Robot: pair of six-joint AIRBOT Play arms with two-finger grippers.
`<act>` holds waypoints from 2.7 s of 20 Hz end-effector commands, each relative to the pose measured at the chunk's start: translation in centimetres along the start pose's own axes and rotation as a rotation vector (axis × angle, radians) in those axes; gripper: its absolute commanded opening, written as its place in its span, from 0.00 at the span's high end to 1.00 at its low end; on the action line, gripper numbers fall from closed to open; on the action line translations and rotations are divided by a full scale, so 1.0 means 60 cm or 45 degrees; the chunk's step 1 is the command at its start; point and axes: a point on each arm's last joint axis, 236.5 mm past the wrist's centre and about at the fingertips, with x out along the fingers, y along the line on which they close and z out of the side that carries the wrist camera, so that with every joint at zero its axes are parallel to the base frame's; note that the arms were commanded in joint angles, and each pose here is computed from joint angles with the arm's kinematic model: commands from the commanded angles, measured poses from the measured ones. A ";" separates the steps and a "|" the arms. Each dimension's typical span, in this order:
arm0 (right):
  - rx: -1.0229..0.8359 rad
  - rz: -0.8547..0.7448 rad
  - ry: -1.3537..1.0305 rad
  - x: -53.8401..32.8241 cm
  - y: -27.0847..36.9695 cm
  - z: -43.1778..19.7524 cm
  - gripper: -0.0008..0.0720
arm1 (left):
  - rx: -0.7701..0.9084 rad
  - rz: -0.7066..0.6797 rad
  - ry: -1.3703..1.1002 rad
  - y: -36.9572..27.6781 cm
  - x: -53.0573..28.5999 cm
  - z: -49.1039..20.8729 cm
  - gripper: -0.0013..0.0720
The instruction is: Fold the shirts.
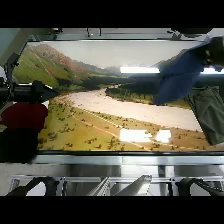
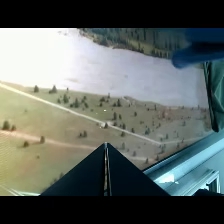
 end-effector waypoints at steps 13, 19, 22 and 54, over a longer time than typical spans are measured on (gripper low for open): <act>-0.119 -0.198 -0.333 -0.040 -0.173 0.281 0.97 | 0.000 0.065 -0.162 0.020 -0.004 0.050 0.98; 0.451 -0.714 0.146 -0.140 -0.430 0.070 0.97 | -0.032 0.040 -0.047 0.029 0.013 0.022 0.98; 0.737 -0.740 0.322 -0.156 -0.472 -0.075 0.97 | -0.082 0.004 0.066 0.040 0.032 -0.004 0.98; 0.150 -0.345 0.673 -0.138 -0.097 -0.326 0.97 | 0.162 -0.211 -0.018 -0.156 -0.075 -0.111 0.98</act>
